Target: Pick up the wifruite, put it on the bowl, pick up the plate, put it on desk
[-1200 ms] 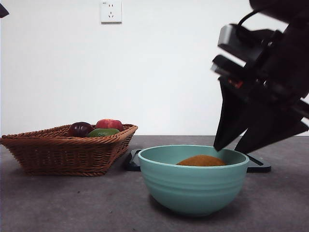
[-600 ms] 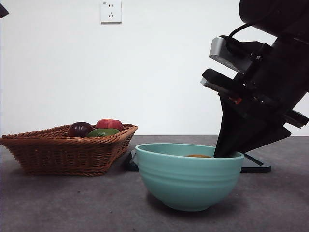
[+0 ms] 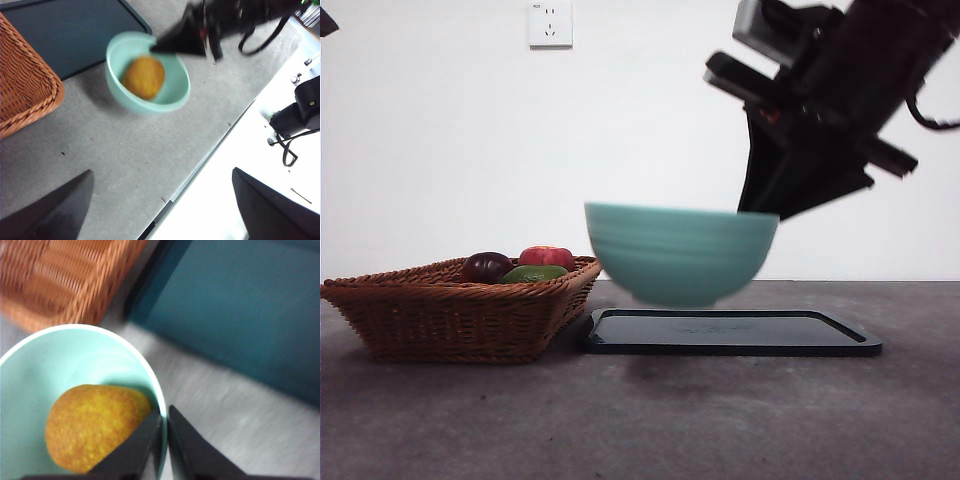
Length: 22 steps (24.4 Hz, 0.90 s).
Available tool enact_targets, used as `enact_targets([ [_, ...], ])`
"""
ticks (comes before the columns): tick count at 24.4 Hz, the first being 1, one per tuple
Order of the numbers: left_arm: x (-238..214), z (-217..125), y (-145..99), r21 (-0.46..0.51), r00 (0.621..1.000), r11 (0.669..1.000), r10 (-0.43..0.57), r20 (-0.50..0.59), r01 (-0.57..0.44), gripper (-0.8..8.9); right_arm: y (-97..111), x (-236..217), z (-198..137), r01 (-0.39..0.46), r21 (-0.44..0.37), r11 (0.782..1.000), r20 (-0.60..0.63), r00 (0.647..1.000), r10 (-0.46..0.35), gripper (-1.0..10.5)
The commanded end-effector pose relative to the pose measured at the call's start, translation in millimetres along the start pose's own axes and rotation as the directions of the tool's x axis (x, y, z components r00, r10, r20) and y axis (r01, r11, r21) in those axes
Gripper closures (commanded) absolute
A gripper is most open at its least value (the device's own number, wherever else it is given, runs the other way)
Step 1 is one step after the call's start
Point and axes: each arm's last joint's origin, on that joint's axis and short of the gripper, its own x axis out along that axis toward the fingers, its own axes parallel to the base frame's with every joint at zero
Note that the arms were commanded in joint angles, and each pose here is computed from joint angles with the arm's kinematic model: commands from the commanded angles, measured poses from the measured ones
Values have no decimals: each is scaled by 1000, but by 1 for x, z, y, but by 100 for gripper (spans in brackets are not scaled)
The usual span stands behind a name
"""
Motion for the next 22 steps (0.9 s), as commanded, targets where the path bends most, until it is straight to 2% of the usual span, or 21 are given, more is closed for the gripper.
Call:
enact_targets([
  [1, -1, 3, -1, 17, 1000, 1000, -7, 7, 7, 377, -2, -4, 19, 21, -5, 1000, 49, 999, -21, 940],
  [5, -1, 3, -1, 16, 1000, 1000, -7, 6, 7, 377, -20, 0, 52, 76, 10, 997, 89, 993, -77, 940],
  [10, -1, 3, -1, 16, 1000, 1000, -7, 5, 7, 377, -45, 28, 82, 135, 20, 991, 66, 988, -136, 940],
  [14, -1, 2, -1, 15, 1000, 1000, -7, 5, 7, 377, -58, 53, 87, 156, 28, 987, 23, 987, -157, 940],
  [22, -1, 2, -1, 14, 1000, 1000, -7, 3, 7, 377, -72, 80, 82, 168, 32, 985, 1, 986, -168, 940],
])
